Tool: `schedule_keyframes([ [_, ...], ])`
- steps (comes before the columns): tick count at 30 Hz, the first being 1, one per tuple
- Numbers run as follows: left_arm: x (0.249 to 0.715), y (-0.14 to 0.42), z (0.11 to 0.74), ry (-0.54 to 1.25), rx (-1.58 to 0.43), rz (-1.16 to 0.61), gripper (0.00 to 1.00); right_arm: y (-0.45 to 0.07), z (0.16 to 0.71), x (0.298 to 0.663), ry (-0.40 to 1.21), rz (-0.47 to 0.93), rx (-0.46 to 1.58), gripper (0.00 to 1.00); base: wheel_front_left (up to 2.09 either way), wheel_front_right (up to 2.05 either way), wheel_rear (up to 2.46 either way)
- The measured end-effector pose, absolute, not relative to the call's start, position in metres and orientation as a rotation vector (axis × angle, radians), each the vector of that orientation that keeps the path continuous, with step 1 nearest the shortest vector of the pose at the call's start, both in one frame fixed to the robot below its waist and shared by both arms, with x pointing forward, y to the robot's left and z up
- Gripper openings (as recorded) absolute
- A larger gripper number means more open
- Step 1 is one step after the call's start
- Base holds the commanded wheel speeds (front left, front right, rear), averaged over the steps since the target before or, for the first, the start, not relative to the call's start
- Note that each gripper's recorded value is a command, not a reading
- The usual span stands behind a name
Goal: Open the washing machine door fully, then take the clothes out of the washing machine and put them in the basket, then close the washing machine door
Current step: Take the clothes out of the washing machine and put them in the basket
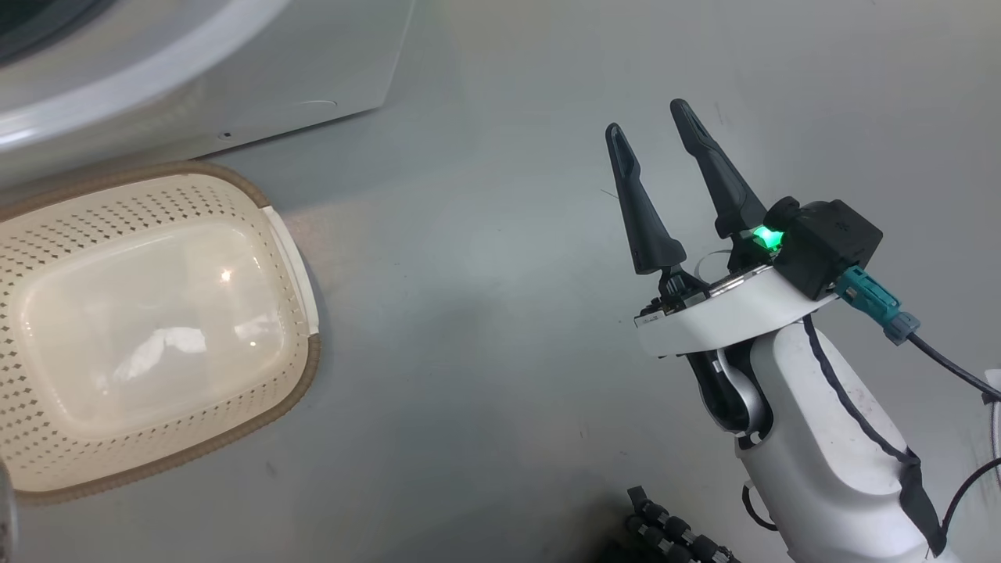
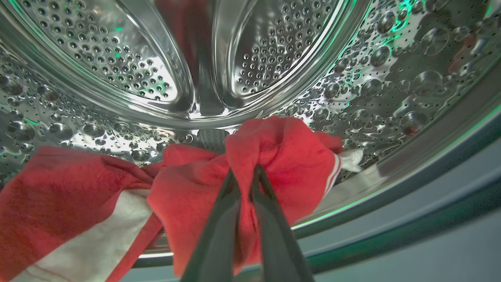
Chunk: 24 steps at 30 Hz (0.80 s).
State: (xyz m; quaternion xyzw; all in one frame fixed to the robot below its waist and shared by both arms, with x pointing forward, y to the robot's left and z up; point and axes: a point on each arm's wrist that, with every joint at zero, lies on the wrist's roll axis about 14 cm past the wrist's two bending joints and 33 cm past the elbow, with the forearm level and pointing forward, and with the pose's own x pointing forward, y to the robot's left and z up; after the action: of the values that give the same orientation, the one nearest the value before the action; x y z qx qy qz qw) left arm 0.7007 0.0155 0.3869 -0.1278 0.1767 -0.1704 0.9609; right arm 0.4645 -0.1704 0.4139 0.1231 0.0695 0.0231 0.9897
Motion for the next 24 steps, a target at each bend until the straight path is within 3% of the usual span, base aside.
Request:
schedule_keyframes([
  [24,0.605,0.061,0.442,0.103,-0.261,-0.283,0.0,-0.152,0.437,0.45,0.1,0.1,0.199,1.0,0.0,0.0,0.0],
])
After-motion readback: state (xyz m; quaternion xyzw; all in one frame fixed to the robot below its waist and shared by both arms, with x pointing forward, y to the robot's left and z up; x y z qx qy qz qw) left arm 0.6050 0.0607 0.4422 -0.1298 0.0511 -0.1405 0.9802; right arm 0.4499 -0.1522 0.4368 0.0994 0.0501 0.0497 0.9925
